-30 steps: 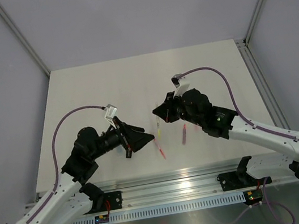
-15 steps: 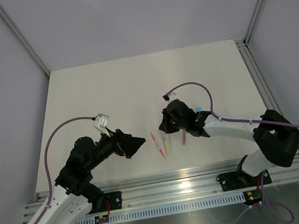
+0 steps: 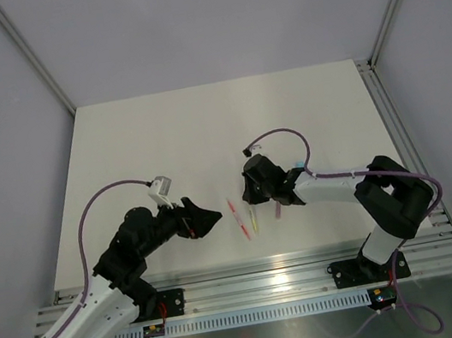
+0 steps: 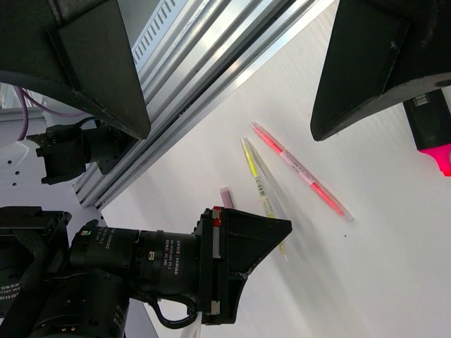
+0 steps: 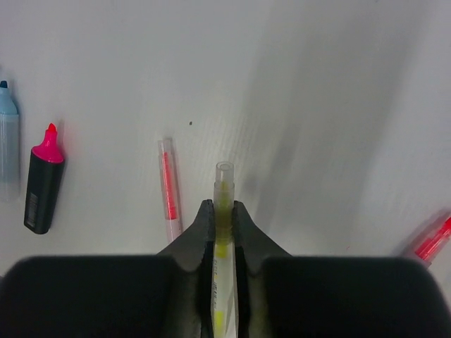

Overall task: Insert the pens into the pen caps
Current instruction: Place the pen at the center of the board, then pick up the pen from the center of the board.

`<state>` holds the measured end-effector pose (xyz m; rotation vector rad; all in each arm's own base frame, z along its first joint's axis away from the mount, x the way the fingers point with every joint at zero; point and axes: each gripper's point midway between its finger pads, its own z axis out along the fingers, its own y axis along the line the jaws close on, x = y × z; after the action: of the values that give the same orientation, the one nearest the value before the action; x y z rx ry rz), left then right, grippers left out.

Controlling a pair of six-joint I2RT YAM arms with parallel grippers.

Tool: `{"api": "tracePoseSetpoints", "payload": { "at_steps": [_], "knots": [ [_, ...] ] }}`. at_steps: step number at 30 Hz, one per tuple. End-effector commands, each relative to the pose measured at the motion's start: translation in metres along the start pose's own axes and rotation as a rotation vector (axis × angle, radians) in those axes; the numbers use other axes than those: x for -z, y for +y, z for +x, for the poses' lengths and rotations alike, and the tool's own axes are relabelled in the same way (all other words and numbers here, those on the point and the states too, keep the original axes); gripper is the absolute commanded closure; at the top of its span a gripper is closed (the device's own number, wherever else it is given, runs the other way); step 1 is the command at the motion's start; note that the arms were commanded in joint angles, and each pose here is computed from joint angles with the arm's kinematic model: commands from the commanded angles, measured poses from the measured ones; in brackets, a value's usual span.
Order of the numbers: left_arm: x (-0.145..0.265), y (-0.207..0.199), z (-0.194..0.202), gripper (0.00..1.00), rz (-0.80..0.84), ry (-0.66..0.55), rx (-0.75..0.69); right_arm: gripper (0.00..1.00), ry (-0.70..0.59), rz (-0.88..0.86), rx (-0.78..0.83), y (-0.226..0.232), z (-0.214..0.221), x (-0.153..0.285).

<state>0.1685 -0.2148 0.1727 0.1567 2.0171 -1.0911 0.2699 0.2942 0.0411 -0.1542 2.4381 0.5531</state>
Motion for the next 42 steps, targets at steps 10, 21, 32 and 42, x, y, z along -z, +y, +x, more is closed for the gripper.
{"api": "tracePoseSetpoints", "payload": {
  "at_steps": [10,21,32,42],
  "knots": [
    [-0.003,-0.011,-0.016,0.01,0.045,-0.067,-0.02,0.79,0.014,0.097,-0.012,-0.014,-0.004,-0.011],
    [-0.003,-0.013,-0.018,0.01,0.048,-0.065,-0.017,0.53,0.0,0.091,-0.034,-0.007,-0.015,-0.002],
    [-0.004,-0.018,-0.023,0.01,0.059,-0.07,-0.029,0.51,-0.137,0.108,-0.067,-0.012,-0.046,0.057],
    [-0.014,-0.027,-0.021,0.04,0.115,-0.045,-0.037,0.58,-0.063,0.321,-0.134,-0.072,-0.005,0.067]
  ]
}}
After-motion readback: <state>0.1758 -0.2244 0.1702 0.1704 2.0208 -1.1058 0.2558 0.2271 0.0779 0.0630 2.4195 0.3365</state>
